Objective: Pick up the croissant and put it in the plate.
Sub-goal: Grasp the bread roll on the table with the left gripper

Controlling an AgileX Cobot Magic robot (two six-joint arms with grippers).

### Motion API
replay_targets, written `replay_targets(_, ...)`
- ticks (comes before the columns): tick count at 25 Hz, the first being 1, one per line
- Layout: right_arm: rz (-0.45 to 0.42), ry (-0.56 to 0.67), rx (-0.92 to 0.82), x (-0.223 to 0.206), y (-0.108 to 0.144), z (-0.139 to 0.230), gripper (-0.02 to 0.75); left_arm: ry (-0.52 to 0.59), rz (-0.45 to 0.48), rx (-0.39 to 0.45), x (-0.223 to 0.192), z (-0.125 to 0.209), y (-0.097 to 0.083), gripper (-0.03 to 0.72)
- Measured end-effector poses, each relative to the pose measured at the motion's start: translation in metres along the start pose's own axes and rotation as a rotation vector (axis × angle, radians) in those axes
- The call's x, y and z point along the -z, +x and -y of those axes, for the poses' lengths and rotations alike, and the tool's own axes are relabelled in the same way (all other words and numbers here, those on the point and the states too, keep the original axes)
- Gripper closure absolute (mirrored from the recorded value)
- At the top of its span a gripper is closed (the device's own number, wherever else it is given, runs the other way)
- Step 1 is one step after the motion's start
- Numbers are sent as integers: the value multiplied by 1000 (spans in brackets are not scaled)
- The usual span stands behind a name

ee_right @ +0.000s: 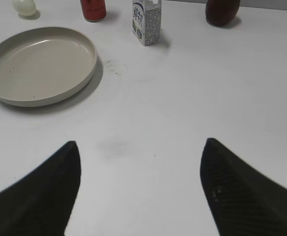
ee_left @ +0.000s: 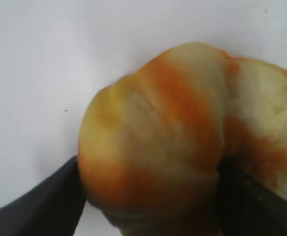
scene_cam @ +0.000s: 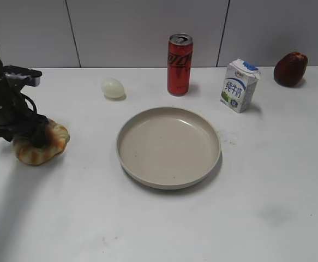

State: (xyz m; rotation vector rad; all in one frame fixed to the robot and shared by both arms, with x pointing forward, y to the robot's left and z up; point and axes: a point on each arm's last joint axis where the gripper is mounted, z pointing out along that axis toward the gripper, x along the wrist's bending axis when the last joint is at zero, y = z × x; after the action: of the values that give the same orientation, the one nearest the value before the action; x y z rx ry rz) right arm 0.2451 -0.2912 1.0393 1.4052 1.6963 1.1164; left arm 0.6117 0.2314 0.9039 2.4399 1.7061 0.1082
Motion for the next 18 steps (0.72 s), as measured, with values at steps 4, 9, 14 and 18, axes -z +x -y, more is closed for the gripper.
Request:
replay_targets(4, 0, 0, 0, 0, 0, 0, 166, 1, 2, 1, 0, -2, 0, 170)
replay_targets(9, 0, 0, 0, 0, 0, 0, 166, 17, 10, 4, 3, -3, 0, 487)
replay_targets(14, 0, 0, 0, 0, 0, 0, 166, 46, 22, -6, 12, -6, -3, 512)
replay_targets(18, 0, 0, 0, 0, 0, 0, 166, 3, 24, -62, 33, -15, -23, 512)
